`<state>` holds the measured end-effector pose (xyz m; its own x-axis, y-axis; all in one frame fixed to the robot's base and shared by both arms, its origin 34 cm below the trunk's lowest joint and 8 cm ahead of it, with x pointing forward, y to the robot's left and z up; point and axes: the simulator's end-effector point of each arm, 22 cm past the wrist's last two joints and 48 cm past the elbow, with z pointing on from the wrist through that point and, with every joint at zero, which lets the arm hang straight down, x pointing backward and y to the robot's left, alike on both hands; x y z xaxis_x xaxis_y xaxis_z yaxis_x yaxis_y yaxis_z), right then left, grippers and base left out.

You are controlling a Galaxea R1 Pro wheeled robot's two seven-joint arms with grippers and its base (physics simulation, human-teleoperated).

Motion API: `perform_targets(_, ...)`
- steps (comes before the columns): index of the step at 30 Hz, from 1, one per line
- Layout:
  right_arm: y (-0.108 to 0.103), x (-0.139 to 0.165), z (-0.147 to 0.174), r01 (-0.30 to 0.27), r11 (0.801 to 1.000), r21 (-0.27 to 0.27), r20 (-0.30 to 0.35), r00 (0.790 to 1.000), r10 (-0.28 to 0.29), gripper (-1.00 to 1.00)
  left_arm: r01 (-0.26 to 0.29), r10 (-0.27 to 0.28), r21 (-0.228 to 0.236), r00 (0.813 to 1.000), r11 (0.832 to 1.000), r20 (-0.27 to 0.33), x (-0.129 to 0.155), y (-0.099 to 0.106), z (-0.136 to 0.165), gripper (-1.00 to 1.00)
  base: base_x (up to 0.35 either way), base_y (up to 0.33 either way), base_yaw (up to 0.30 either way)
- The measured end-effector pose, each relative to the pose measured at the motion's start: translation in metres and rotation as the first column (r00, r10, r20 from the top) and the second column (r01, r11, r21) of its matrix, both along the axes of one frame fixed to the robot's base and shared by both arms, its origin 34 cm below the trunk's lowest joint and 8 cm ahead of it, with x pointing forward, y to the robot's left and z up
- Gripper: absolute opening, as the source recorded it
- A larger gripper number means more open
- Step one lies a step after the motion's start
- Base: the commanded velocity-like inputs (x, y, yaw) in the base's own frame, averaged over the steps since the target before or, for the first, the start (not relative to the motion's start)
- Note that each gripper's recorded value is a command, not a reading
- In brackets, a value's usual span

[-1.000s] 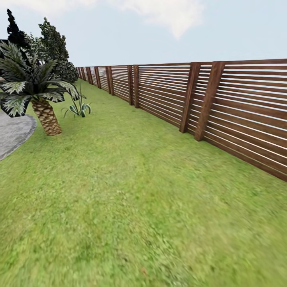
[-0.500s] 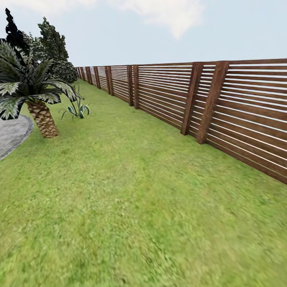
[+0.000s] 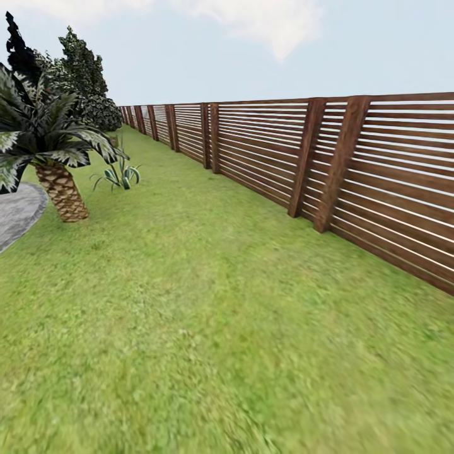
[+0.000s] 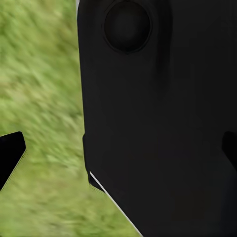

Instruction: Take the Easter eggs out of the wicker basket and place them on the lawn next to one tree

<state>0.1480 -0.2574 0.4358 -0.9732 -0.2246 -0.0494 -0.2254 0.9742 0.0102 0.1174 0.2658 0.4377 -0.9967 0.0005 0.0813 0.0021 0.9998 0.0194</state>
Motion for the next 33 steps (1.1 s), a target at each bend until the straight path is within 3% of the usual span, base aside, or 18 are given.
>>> perform_targets(33,0.0000,-0.0001,0.0000,0.001,1.000,0.000,0.000,1.000,-0.001,1.00,-0.001,0.001,0.000,1.000,1.000,0.001,0.0001,0.0001,0.0000,1.00,0.325,0.000,0.000)
